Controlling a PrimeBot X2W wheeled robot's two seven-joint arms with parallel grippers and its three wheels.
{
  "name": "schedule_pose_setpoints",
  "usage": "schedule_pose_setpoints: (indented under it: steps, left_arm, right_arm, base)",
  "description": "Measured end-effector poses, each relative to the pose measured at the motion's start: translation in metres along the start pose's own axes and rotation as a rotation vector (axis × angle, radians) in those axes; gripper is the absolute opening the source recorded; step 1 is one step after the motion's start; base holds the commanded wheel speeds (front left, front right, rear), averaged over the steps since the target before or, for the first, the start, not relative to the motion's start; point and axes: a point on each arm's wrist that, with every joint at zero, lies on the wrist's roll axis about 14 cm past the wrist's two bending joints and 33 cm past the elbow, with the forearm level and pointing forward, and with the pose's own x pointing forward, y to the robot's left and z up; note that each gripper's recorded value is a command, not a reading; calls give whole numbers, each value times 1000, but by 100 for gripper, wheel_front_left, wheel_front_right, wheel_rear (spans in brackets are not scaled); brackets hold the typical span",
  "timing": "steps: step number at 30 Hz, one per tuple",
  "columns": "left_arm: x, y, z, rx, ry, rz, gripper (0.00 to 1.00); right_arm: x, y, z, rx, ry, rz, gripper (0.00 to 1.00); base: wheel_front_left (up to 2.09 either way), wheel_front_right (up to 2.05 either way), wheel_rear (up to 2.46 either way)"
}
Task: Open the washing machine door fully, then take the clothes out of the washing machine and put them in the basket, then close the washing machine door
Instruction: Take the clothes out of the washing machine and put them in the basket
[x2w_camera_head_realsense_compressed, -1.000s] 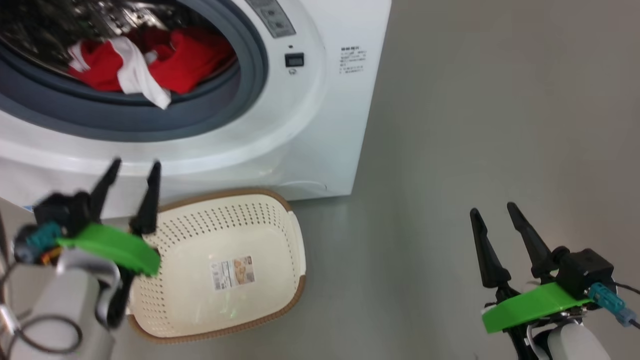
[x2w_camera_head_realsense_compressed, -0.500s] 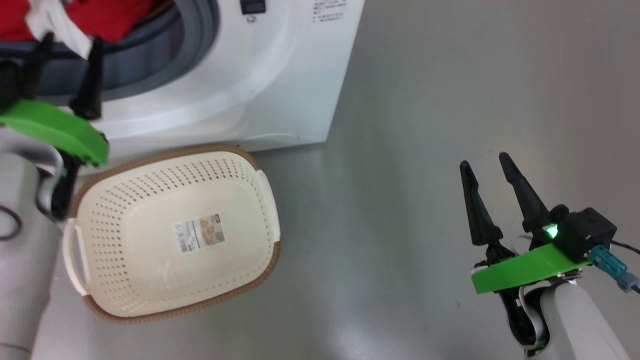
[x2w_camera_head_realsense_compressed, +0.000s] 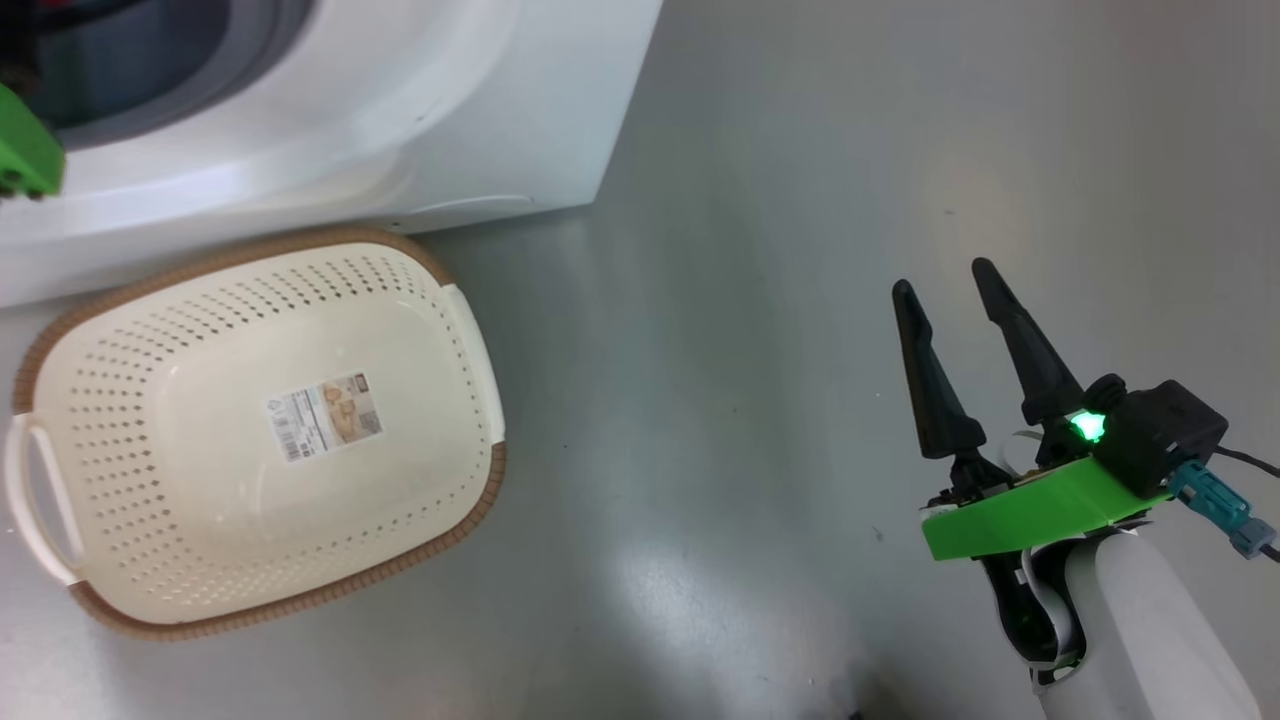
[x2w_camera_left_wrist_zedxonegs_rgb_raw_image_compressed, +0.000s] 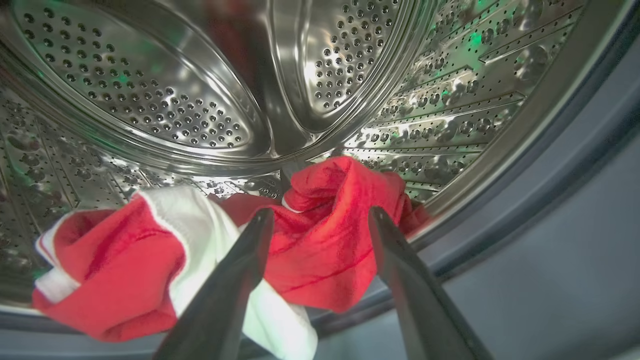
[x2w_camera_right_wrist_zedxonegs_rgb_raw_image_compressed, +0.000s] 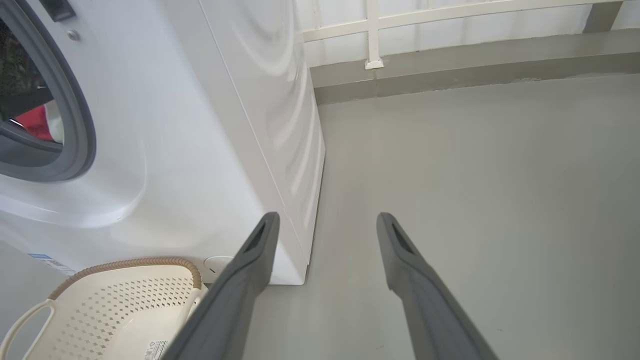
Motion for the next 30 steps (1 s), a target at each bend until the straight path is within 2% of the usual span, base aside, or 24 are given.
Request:
schedule_pose_setpoints:
  steps: [4, 9, 20, 21, 22, 23, 24, 30]
  left_arm:
    - [13, 0, -1, -18, -9, -3, 100]
    - [21, -1, -21, 21, 38, -19, 100]
    - [33, -1, -48, 25, 100, -16, 100]
    - [33, -3, -50, 31, 105, -21, 92]
    - [33, -2, -51, 30, 107, -20, 41]
    - [32, -2, -51, 31, 109, -20, 10]
    - [32, -3, -52, 35, 112, -22, 0]
    - [30, -2, -48, 38, 108, -23, 0]
  right_arm:
    - [-1, -4, -7, -5, 20, -10, 100]
    - [2, -3, -6, -8, 17, -3, 100]
    - [-3, -11, -8, -22, 27, -20, 100]
    - [-3, -11, -7, -23, 26, -21, 100]
    - [-3, -11, -7, -22, 25, -21, 100]
    - [-3, -11, -7, -19, 23, -21, 100]
    - [-3, -11, -6, -17, 22, -21, 100]
    - [-2, -7, -5, -14, 17, -11, 100]
  base:
    - [0, 0, 0]
    - [0, 0, 0]
    - [0, 0, 0]
    - [0, 0, 0]
    - [0, 0, 0]
    - [0, 0, 0]
    - [0, 0, 0]
    - [0, 0, 0]
